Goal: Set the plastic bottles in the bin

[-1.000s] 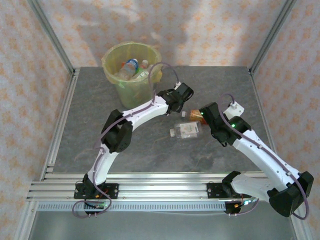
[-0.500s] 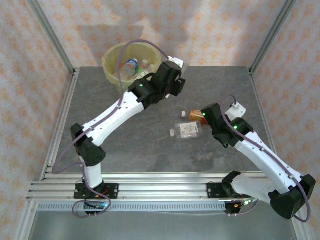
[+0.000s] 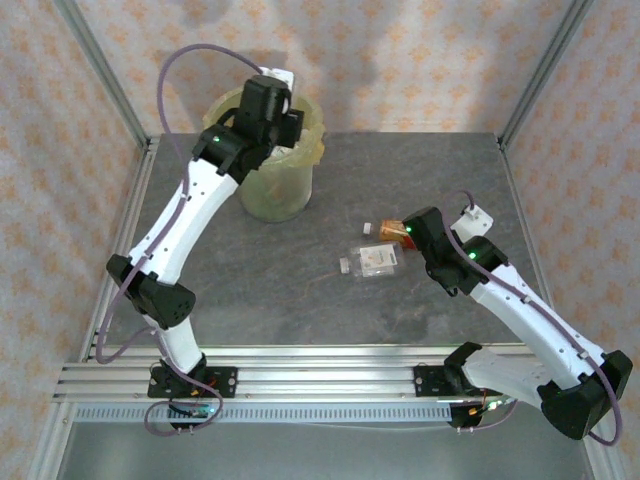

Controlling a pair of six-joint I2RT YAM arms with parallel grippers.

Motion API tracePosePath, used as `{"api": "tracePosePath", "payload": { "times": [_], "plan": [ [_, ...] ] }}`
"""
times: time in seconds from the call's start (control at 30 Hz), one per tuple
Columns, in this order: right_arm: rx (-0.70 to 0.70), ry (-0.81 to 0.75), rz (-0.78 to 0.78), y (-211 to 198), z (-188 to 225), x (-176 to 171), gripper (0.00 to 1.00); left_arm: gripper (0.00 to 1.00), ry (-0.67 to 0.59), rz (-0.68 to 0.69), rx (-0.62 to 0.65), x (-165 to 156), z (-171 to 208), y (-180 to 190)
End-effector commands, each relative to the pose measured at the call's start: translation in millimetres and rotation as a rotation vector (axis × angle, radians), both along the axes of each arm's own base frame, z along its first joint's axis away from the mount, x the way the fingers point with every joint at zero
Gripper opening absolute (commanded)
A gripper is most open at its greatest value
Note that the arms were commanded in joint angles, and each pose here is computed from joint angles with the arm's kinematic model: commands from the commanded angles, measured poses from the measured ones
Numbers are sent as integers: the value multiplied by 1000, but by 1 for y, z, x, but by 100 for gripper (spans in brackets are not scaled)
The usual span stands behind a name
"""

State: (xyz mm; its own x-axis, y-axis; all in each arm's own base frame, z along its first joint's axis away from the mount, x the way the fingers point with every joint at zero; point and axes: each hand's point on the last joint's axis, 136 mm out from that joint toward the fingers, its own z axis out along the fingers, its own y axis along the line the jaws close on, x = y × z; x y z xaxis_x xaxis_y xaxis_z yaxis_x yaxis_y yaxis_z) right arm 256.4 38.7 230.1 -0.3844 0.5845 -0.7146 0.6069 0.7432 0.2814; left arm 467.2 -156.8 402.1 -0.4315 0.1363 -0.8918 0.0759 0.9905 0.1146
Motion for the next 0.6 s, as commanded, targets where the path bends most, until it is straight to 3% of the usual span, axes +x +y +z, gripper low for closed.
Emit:
{"api": "tracePosePath", "payload": {
  "times": [0.0,0.3,0.57],
  "plan": [
    [-34,3,-20,-9,-1,-5,99,56,-41,-13,47,7,20,26],
    [-26,10,-12,-5,-2,-2,99,58,-18,-6,192,50,9,81],
    [-29,19,-9,-3,0,0,99,61,52,-48,275,78,-26,100]
  ]
}}
